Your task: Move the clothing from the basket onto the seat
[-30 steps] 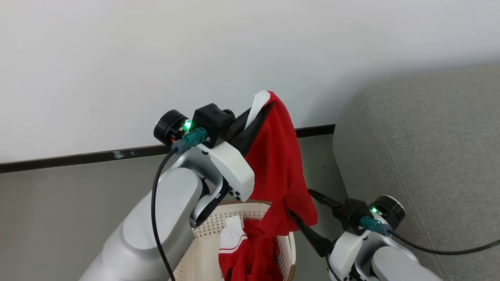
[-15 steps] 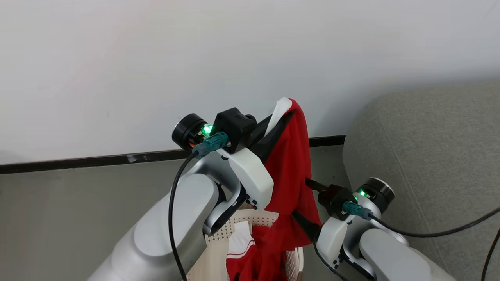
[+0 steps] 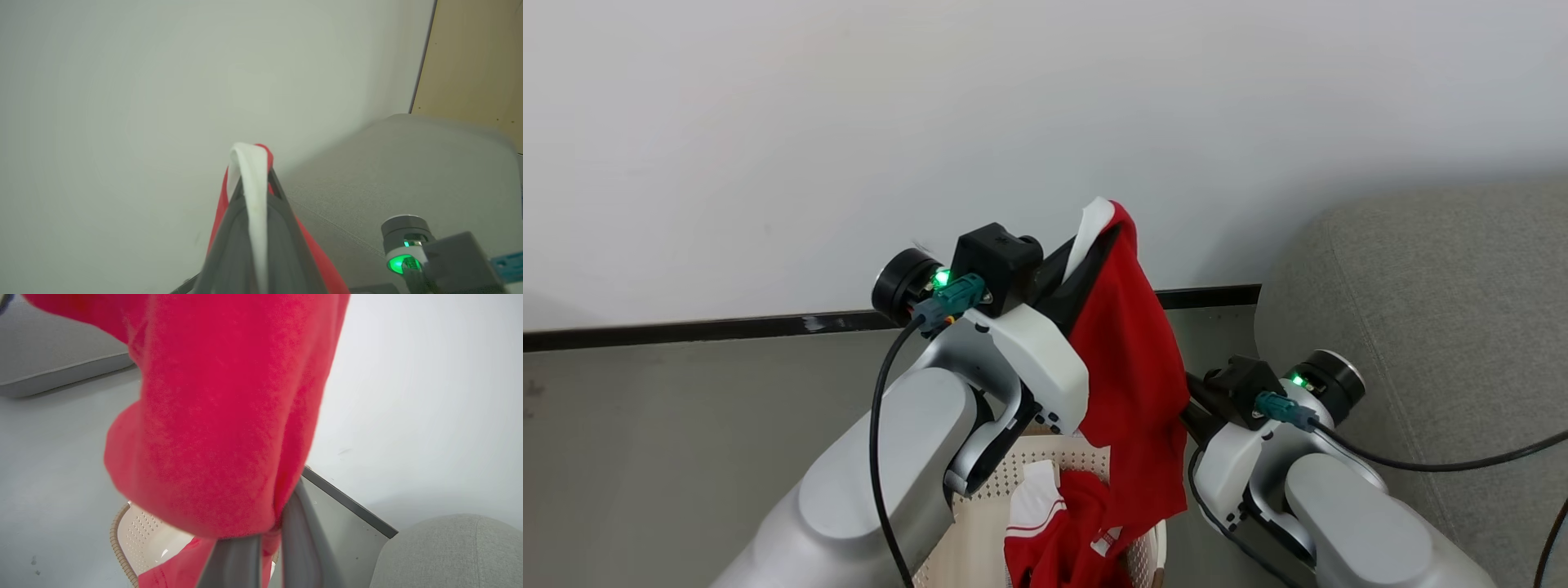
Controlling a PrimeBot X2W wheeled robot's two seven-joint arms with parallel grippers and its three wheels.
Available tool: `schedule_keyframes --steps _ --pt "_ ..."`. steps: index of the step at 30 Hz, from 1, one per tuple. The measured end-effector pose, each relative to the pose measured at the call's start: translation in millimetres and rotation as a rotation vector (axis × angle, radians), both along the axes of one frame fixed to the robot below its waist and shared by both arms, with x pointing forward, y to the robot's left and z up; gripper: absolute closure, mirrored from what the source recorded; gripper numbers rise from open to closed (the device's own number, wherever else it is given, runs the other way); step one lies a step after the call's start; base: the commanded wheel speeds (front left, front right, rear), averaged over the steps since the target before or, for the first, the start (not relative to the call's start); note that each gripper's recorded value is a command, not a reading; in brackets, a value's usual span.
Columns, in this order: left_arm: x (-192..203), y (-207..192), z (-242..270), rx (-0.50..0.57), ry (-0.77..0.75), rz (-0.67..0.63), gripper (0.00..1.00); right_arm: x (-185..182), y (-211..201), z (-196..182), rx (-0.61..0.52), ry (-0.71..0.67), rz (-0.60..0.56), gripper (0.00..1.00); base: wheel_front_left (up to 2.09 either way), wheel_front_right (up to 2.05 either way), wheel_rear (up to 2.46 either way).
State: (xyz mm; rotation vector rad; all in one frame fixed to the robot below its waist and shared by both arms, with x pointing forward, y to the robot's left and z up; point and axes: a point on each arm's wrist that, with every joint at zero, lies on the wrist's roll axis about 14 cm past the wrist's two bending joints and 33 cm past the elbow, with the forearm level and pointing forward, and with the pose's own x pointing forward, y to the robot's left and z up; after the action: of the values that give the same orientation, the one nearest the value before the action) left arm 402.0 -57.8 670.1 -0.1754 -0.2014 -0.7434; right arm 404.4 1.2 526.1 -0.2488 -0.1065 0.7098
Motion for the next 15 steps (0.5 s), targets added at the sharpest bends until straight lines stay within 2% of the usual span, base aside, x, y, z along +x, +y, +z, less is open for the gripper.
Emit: schedule_keyframes --steps 3,4,5,6,8,15 --pt "7 7 -10 -0.014 0.030 0.039 0.86 6 -11 3 0.025 0.002 -0.037 1.00 0.00 0.00 0.00" --pt "8 8 -16 -0.013 0.047 0.046 0.80 8 -16 5 0.033 0.002 -0.052 1.00 0.00 0.00 0.00" --pt "9 9 -24 -0.013 0.065 0.053 0.69 10 -23 7 0.042 -0.001 -0.071 1.00 0.00 0.00 0.00" --pt "9 11 -31 -0.011 0.084 0.061 0.51 12 -30 9 0.048 -0.004 -0.088 1.00 0.00 0.00 0.00" --pt "9 12 -44 -0.010 0.113 0.069 0.00 16 -47 9 0.056 -0.004 -0.132 1.00 0.00 0.00 0.00" --pt "6 5 -63 -0.027 0.147 0.057 0.00 26 -102 24 0.083 -0.049 -0.269 1.00 0.00 0.00 0.00"
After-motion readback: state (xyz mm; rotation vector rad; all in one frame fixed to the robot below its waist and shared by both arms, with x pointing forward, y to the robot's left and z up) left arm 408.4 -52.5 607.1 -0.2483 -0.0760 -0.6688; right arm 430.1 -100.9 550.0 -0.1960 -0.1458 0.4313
